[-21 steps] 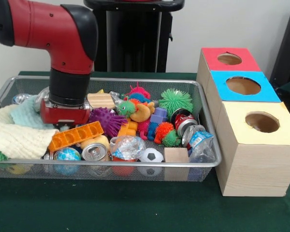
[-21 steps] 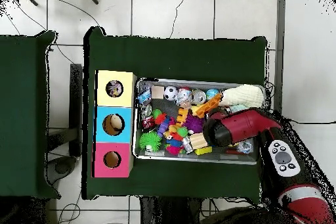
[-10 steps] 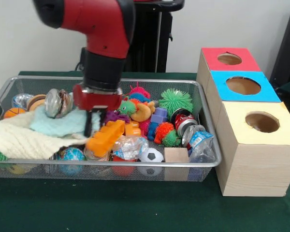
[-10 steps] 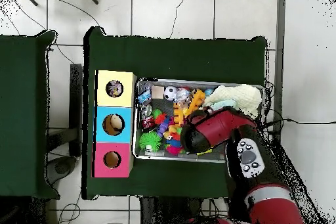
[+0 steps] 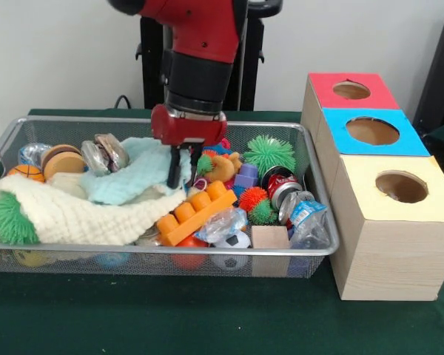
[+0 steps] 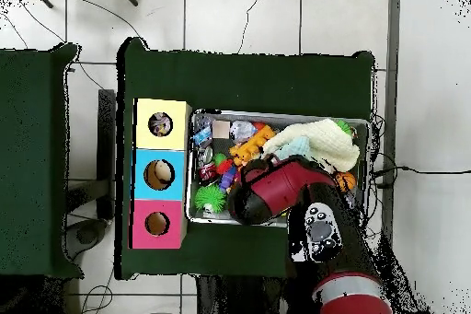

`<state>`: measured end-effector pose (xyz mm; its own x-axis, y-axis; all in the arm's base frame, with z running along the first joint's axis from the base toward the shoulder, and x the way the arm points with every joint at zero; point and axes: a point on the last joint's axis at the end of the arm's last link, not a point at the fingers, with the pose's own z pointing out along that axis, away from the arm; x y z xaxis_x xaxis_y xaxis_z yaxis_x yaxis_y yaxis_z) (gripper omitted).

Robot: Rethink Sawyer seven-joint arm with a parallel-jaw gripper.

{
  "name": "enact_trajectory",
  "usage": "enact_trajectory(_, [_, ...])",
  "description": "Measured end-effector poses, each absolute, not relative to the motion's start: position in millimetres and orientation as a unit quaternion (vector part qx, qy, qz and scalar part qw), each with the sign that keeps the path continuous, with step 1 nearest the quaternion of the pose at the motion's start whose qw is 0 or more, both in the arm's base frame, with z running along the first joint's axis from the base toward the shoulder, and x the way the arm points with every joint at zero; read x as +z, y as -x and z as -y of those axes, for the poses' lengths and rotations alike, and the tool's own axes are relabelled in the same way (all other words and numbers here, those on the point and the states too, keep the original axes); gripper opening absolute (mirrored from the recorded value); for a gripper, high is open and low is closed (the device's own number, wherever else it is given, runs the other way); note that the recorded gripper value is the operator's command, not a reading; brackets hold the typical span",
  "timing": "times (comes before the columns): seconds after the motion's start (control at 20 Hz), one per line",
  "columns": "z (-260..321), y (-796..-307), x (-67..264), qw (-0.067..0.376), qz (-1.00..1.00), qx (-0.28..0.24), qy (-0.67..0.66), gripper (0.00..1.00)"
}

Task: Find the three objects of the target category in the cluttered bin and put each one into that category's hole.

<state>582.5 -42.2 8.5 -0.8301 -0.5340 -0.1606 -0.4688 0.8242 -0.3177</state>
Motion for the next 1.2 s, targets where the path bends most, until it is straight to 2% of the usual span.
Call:
enact_trajectory(0.65, [-3,-559,27,0.124,-0.957,-0.117,0.233,0.00])
enact_trajectory(1.2, [-50,-523,52,0.104,-0.970,-0.095,0.197,0.00])
